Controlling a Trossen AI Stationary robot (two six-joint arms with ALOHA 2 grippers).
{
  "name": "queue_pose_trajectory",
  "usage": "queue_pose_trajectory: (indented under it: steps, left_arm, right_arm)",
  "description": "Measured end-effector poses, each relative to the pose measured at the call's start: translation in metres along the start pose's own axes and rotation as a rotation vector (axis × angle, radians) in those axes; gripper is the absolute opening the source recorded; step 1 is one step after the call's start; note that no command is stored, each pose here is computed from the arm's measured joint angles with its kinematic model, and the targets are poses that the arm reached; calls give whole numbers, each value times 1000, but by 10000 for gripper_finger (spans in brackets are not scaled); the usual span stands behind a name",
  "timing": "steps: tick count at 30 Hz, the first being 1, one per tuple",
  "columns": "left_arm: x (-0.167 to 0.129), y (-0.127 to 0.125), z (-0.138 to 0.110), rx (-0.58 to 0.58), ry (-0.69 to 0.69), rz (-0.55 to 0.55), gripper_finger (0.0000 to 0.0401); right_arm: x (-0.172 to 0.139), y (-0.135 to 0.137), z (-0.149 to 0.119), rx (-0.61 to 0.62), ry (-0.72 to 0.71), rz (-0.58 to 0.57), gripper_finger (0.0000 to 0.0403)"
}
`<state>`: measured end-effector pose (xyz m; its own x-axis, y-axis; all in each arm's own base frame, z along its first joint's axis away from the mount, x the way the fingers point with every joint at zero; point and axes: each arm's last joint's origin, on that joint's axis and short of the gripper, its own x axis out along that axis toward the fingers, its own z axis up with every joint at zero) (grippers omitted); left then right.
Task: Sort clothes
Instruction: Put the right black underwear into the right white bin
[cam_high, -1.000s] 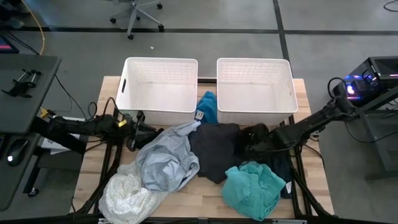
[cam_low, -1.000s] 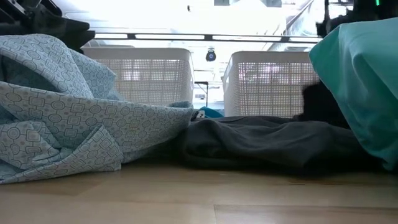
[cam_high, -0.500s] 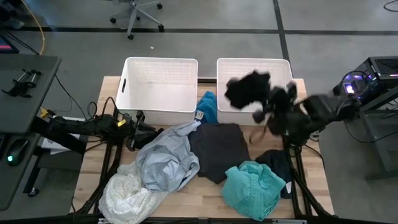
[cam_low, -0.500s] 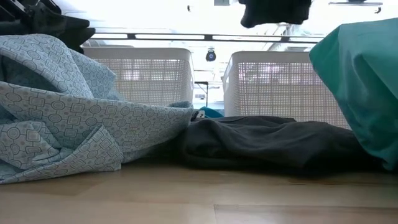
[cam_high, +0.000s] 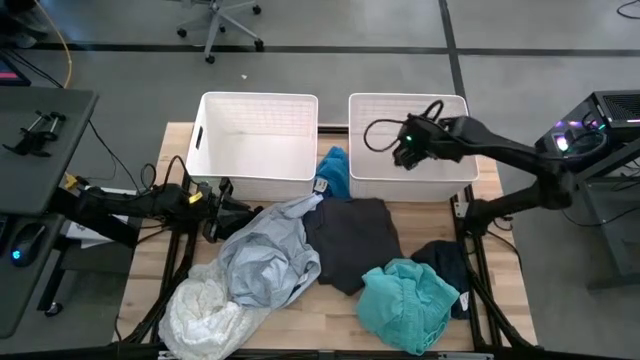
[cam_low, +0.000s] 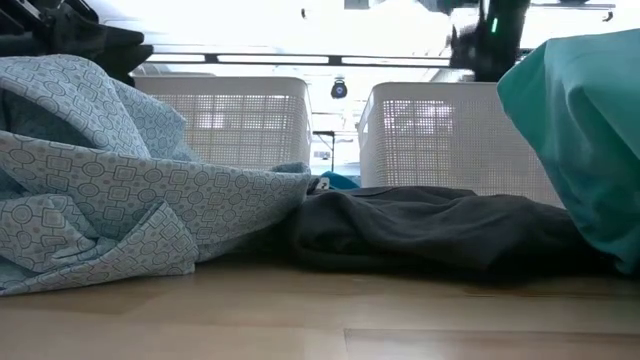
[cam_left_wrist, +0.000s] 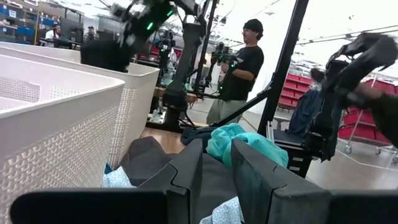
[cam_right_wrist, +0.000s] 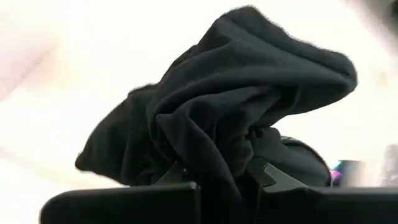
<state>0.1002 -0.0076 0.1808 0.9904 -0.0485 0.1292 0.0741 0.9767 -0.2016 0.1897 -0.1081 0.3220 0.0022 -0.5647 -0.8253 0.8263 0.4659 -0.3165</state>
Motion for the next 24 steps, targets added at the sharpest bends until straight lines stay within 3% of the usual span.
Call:
queue_pose_trajectory:
  steps: [4, 8, 15, 19, 24]
  left_arm:
    - [0, 0, 0, 18, 0, 0, 72]
    - [0, 0, 0, 18, 0, 0, 72]
    - [0, 0, 0, 18, 0, 0, 72]
    - [0, 0, 0, 19, 0, 0, 72]
    - [0, 0, 0, 18, 0, 0, 72]
  right_arm:
    - [62, 3, -6, 51, 44, 132, 27]
    - [104, 2, -13, 133, 114, 268, 27]
    - [144, 6, -19, 127, 227, 275, 35]
    - [156, 10, -21, 120, 279, 275, 74]
    - [154, 10, -21, 122, 282, 302, 160]
